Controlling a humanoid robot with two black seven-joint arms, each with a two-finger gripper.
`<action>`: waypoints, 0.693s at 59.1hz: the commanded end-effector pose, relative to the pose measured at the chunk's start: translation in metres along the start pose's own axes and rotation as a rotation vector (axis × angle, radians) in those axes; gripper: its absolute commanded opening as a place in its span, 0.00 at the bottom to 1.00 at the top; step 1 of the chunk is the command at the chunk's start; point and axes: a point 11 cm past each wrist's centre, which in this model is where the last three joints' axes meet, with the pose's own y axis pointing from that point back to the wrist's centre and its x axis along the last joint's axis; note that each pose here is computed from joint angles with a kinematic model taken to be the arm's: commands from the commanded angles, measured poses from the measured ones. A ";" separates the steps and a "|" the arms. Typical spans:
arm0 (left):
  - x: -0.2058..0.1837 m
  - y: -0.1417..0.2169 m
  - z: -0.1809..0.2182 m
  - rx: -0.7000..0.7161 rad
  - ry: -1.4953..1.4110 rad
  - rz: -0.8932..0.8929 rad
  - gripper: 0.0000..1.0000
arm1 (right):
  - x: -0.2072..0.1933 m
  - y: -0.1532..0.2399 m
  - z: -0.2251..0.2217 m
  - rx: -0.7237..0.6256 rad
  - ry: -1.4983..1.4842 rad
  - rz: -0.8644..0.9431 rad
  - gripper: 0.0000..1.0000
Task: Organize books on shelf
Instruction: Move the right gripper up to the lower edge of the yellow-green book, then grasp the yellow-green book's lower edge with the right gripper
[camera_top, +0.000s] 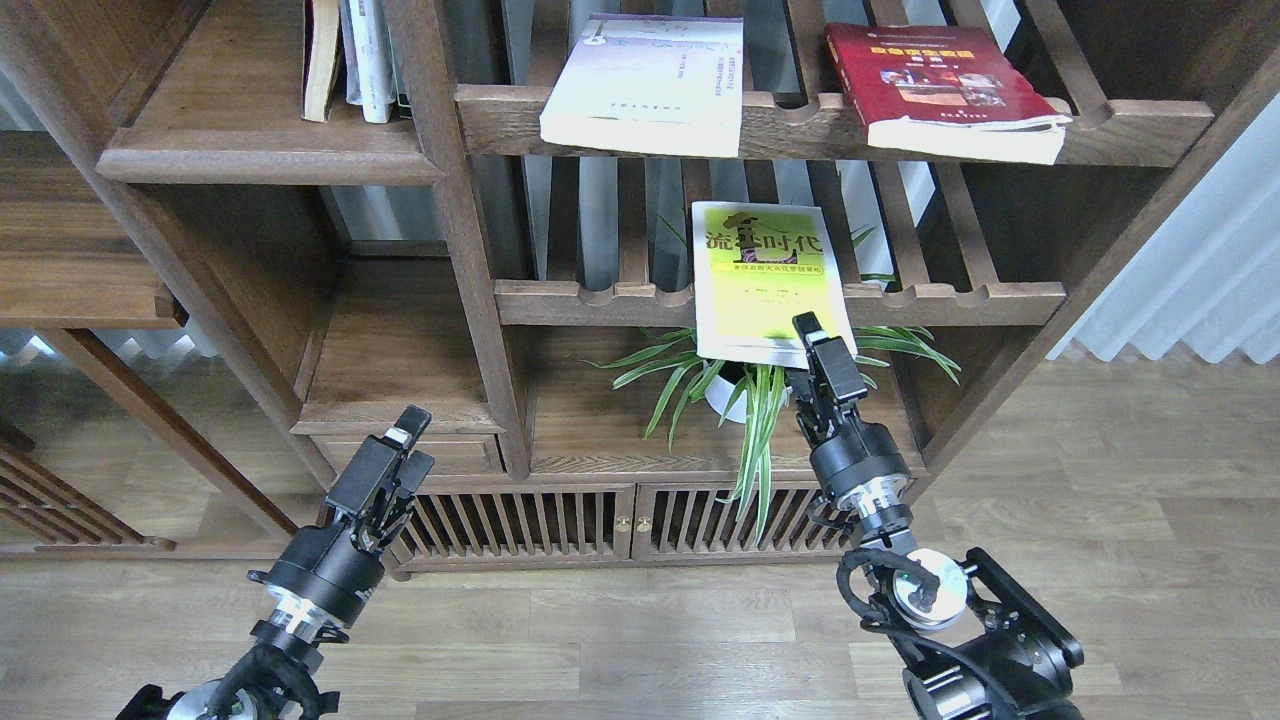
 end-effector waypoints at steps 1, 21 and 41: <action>0.000 0.000 0.001 -0.002 0.000 0.000 1.00 | 0.000 0.000 0.003 -0.001 -0.021 0.005 0.99; 0.008 0.012 0.003 -0.026 0.010 0.029 1.00 | 0.005 -0.009 0.002 0.014 -0.064 0.094 0.99; 0.008 0.012 0.005 -0.031 0.008 0.029 1.00 | -0.002 -0.025 -0.002 0.020 -0.072 0.128 0.99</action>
